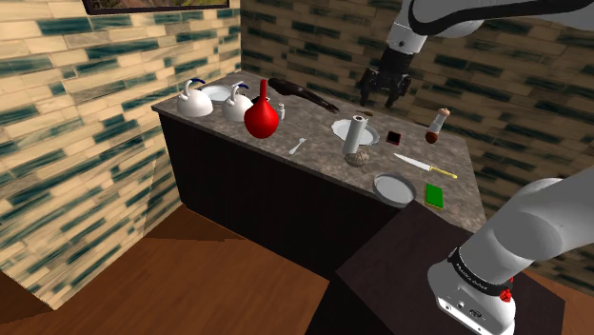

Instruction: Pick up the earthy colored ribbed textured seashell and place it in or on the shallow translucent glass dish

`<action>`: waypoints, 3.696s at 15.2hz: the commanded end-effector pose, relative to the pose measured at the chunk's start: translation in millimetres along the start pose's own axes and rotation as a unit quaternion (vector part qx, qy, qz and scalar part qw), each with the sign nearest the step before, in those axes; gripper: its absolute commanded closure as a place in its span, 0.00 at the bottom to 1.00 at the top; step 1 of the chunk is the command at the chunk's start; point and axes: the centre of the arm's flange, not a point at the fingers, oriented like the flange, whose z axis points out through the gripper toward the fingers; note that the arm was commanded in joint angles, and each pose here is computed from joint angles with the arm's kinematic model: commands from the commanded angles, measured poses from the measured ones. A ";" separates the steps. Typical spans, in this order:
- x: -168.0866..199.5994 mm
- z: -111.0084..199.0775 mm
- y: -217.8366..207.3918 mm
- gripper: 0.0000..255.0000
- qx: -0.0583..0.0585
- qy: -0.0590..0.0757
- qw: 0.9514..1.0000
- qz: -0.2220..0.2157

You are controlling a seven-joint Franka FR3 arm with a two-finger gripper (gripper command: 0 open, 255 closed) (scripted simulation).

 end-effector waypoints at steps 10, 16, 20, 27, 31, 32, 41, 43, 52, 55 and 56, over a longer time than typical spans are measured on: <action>105.7 93.5 38.9 0.00 -0.012 -0.009 0.987 0.163; 155.5 144.5 75.2 0.00 -0.018 -0.014 0.968 0.249; 184.6 178.4 104.4 0.00 -0.023 -0.017 0.952 0.306; 225.7 237.6 163.6 0.00 -0.030 -0.023 0.915 0.402; 243.2 271.2 201.3 0.00 -0.034 -0.026 0.889 0.455; 246.8 279.5 211.0 0.00 -0.035 -0.027 0.882 0.469; 256.2 334.1 252.2 0.00 -0.039 -0.030 0.853 0.520; 255.3 344.6 252.6 0.00 -0.039 -0.030 0.853 0.520; 254.6 352.8 252.9 0.00 -0.039 -0.030 0.853 0.520; 254.6 352.9 252.9 1.00 -0.039 -0.030 0.853 0.520; 254.6 352.4 252.2 1.00 -0.039 -0.030 0.853 0.520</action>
